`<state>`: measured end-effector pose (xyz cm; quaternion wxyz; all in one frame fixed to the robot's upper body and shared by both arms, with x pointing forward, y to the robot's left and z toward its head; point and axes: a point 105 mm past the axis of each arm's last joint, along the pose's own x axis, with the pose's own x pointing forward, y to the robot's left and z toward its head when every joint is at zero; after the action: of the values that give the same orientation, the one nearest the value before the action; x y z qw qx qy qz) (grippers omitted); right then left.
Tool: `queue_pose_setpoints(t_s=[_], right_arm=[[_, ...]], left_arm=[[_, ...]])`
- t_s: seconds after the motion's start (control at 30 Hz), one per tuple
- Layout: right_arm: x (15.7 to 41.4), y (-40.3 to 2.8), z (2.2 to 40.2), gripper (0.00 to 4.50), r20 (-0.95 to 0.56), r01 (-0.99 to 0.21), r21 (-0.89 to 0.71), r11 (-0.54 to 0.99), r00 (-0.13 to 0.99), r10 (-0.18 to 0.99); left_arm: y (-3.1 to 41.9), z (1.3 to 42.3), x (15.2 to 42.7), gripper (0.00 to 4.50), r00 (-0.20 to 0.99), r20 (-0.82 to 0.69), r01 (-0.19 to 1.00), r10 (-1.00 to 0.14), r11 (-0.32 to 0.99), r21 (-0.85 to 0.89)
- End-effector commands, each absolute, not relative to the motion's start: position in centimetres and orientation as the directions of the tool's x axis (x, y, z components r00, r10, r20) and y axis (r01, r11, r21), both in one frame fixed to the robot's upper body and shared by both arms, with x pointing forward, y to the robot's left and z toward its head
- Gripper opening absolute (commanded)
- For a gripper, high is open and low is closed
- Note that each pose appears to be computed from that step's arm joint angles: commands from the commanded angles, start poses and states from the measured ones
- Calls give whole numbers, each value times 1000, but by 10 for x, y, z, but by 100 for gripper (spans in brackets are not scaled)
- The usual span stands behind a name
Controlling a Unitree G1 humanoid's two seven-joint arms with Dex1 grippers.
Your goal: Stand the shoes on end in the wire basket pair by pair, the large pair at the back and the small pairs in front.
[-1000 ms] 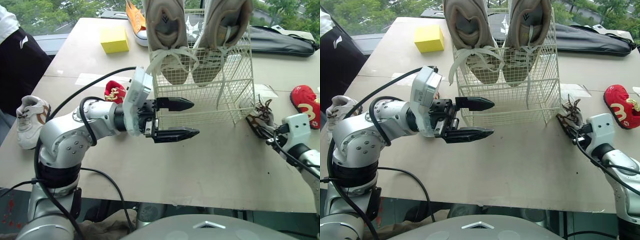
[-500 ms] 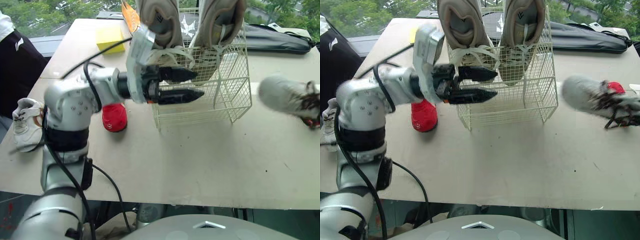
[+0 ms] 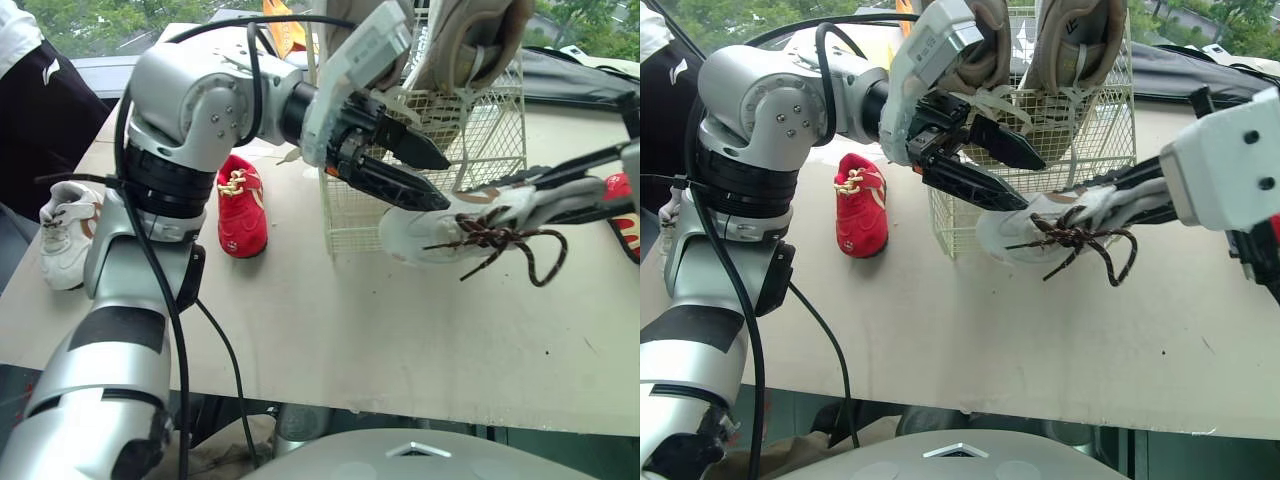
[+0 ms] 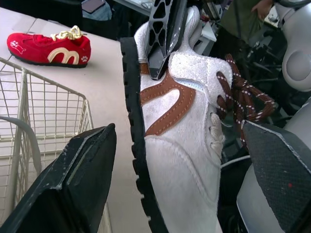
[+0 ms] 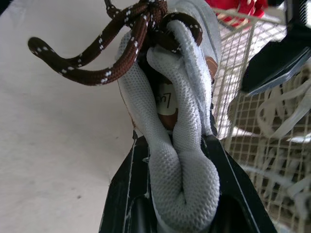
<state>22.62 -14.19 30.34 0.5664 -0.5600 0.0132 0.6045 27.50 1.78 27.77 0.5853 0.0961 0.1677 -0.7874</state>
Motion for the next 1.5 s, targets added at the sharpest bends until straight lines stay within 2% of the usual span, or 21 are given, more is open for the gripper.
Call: queue_pose_setpoints(t_s=[0.03,0.23,0.3,0.33,0.37,0.5,0.6,0.63,0.7,0.77,0.83,0.93,1.1,1.17,1.23,1.3,1.43,1.5], right_arm=[[225,-121,328,27,-597,-574,-729,-373,267,757],[221,-112,334,26,-552,-561,-746,-358,222,804],[224,-111,334,23,-535,-625,-720,-301,225,814],[224,-111,334,23,-530,-644,-710,-286,221,819],[225,-112,335,120,-511,-651,-714,-258,232,828],[231,-127,329,312,-422,-681,-724,-114,305,854],[239,-143,323,449,-278,-723,-681,116,402,873],[244,-148,325,450,-211,-714,-668,208,450,868],[254,-174,332,450,20,-652,-593,473,575,818],[260,-206,347,450,334,-544,-450,708,633,698],[269,-220,359,450,538,-486,-312,817,618,573],[275,-239,369,450,676,-415,-172,893,610,413],[272,-235,371,450,694,-433,-135,891,600,397],[271,-223,365,450,649,-509,-135,850,603,464],[265,-191,346,450,529,-610,-208,765,587,612],[259,-162,329,450,428,-707,-209,676,555,713],[261,-135,310,450,320,-801,-85,592,541,778],[262,-121,307,450,284,-826,-78,558,518,807]], left_arm=[[14,255,272,356,-321,-459,947,-828,-276,-164],[18,246,271,107,-315,-480,949,-819,-275,-153],[19,251,269,60,-319,-440,948,-840,-282,-150],[19,256,267,58,-328,-403,945,-854,-293,-148],[21,259,266,58,-328,-376,944,-866,-289,-157],[36,279,273,58,-237,-200,965,-951,-208,-158],[52,290,278,56,-127,-55,984,-990,-118,-134],[55,291,279,56,-89,-28,989,-996,-85,-121],[60,296,281,56,-3,51,996,-999,-7,-91],[62,302,280,56,61,134,996,-989,52,-72],[61,306,278,56,95,182,994,-979,84,-69],[59,309,280,56,145,220,988,-965,131,-76],[58,314,283,56,184,256,982,-949,166,-90],[58,316,286,56,207,265,978,-942,191,-86],[57,320,290,56,233,289,972,-929,215,-92],[58,322,292,56,253,313,968,-916,239,-83],[52,323,288,56,258,332,966,-907,253,-61],[56,317,286,56,255,299,965,-920,262,-17]])
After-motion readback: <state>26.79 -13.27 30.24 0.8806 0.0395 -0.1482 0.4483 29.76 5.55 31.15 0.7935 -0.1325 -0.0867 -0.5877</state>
